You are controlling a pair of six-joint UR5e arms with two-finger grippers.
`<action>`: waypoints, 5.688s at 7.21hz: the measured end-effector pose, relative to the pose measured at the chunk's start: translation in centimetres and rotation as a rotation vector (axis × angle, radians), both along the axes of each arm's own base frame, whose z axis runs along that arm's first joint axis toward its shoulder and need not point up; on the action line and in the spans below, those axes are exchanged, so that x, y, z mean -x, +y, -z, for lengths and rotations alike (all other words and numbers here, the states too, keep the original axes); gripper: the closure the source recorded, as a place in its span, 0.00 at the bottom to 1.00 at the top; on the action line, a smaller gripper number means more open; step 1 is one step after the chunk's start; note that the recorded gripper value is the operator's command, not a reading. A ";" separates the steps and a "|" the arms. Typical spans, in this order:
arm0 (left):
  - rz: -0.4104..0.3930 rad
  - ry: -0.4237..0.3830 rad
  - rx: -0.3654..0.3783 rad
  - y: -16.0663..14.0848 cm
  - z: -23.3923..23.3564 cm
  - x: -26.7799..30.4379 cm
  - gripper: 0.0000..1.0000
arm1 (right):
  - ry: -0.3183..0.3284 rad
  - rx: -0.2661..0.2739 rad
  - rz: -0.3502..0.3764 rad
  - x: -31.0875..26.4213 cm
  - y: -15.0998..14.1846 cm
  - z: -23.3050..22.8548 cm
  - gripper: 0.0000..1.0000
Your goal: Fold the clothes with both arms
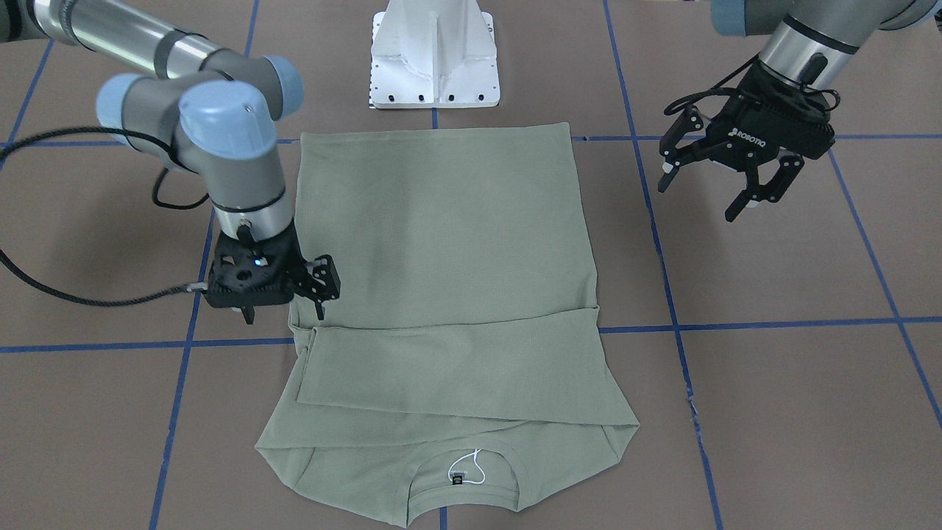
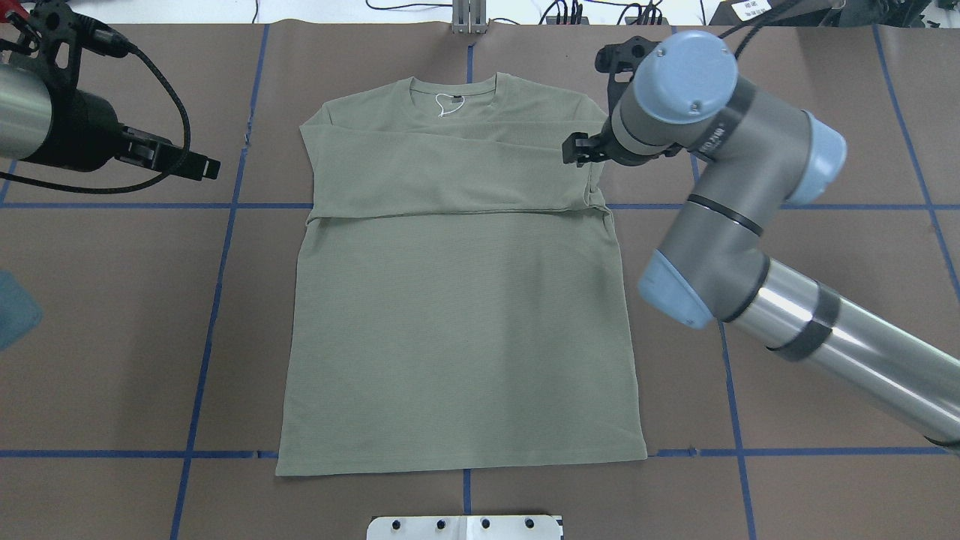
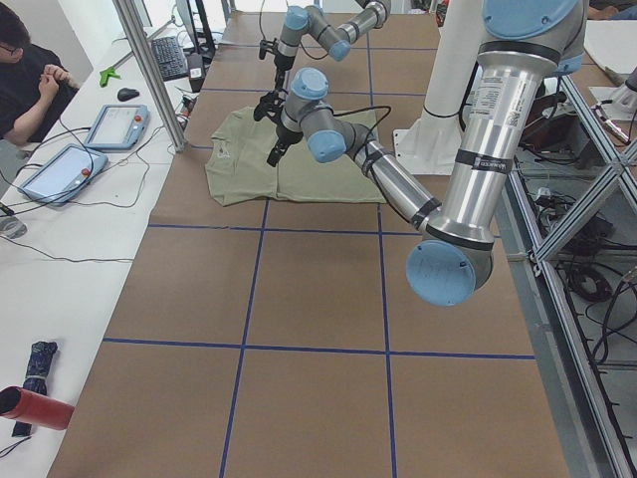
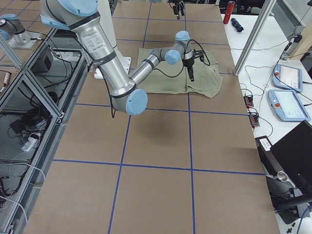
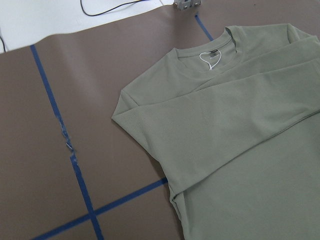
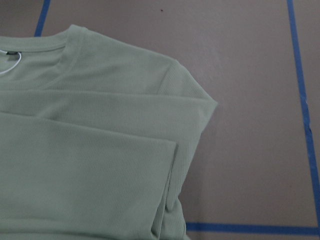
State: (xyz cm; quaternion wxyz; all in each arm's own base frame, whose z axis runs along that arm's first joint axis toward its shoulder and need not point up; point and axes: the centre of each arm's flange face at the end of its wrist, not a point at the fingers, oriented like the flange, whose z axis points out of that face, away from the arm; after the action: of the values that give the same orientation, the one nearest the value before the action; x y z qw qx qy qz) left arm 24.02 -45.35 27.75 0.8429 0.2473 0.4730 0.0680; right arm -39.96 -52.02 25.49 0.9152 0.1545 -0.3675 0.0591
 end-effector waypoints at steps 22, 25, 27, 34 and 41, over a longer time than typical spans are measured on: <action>0.118 0.108 0.457 27.0 -10.3 -23.3 0.17 | -0.319 0.156 -0.270 1.1 30.3 -6.2 0.04; 0.099 0.106 0.460 27.9 -10.2 -23.5 0.76 | -0.319 0.155 -0.271 1.1 30.3 -6.2 0.03; 0.097 0.106 0.460 28.1 -10.3 -23.6 1.00 | -0.319 0.154 -0.272 1.1 30.3 -6.2 0.03; 0.046 0.143 0.437 27.9 -7.3 -18.1 1.00 | -0.284 0.155 -0.280 0.6 30.2 -7.6 0.13; 0.051 0.244 0.432 25.4 -2.8 -14.7 1.00 | -0.226 0.271 -0.398 3.8 32.1 -8.2 0.22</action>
State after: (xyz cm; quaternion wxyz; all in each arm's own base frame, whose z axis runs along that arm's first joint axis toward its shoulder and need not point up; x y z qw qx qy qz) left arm 38.77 -19.98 30.57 0.8142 0.0795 0.5685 -0.0864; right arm -43.77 -19.89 33.73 0.8512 0.0923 -0.4183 0.3033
